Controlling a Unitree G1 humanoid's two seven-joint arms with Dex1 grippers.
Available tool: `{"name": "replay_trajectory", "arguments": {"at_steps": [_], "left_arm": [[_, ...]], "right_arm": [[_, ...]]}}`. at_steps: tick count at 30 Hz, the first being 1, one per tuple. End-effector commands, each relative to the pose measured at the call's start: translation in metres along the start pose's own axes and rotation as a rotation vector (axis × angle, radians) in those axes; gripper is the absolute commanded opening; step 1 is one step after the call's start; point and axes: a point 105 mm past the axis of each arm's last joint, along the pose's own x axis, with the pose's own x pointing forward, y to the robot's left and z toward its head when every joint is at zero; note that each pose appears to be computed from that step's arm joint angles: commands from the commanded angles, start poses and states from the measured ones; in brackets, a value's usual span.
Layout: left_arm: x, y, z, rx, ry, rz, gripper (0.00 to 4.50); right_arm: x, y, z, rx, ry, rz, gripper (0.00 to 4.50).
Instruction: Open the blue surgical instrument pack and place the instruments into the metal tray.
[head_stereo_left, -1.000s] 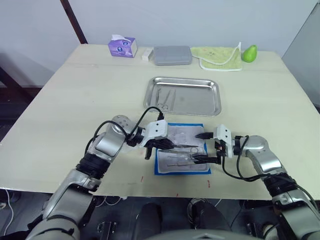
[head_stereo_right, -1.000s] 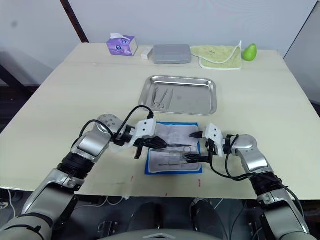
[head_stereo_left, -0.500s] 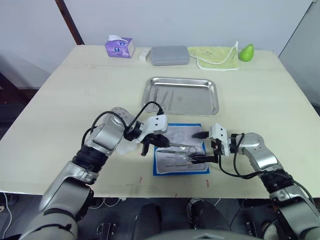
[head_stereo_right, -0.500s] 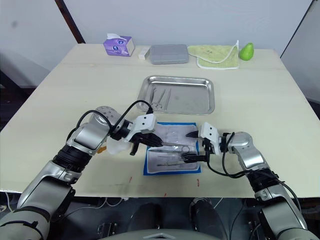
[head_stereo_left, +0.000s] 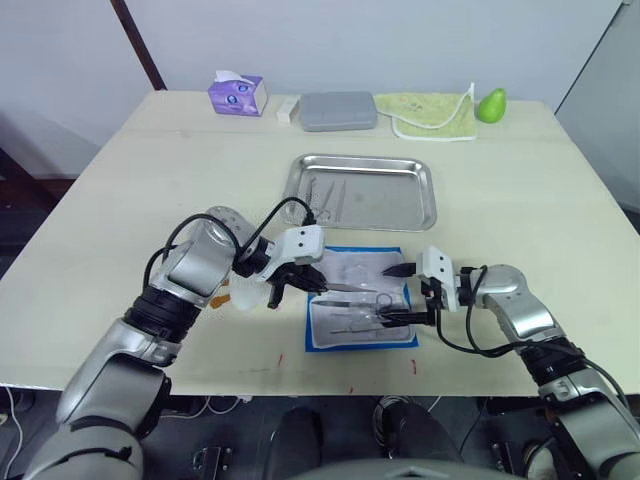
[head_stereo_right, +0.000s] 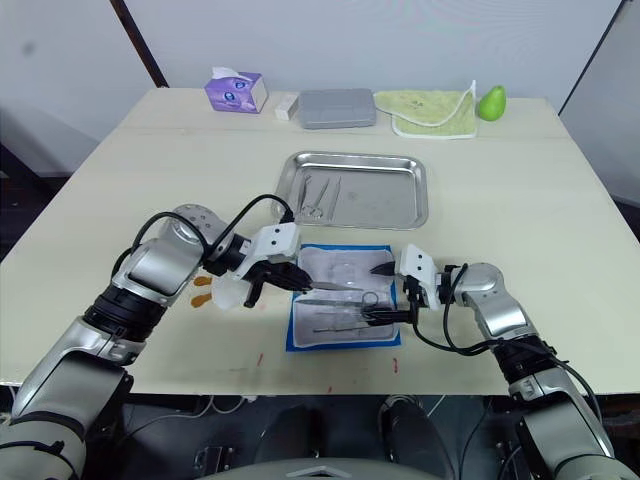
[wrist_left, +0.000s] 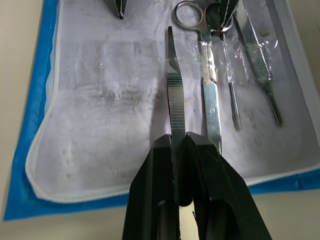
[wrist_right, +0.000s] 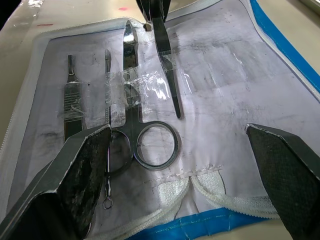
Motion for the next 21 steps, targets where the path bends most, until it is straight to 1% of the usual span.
{"name": "replay_trajectory", "arguments": {"at_steps": [1, 8, 13, 15, 17, 19, 21], "left_arm": [[-0.025, 0.002, 0.011, 0.037, -0.045, 0.059, 0.03], [-0.053, -0.009, -0.008, 0.001, -0.018, 0.095, 0.03], [-0.076, -0.015, -0.010, -0.031, -0.052, 0.136, 0.03], [-0.083, -0.015, -0.008, -0.056, -0.091, 0.178, 0.03], [-0.086, -0.011, -0.002, -0.095, -0.162, 0.240, 0.03], [-0.085, -0.002, 0.007, -0.167, -0.250, 0.323, 0.03], [-0.082, 0.005, 0.013, -0.225, -0.296, 0.387, 0.03]], "right_arm": [[0.001, 0.024, -0.066, 0.153, 0.246, 0.049, 4.50], [0.002, 0.024, -0.066, 0.152, 0.243, 0.059, 4.50], [0.002, 0.025, -0.067, 0.155, 0.238, 0.065, 4.50], [0.001, 0.025, -0.067, 0.156, 0.237, 0.066, 4.50], [0.000, 0.024, -0.067, 0.158, 0.236, 0.065, 4.50], [-0.001, 0.023, -0.066, 0.159, 0.234, 0.064, 4.50], [-0.003, 0.022, -0.066, 0.159, 0.233, 0.063, 4.50]]}}
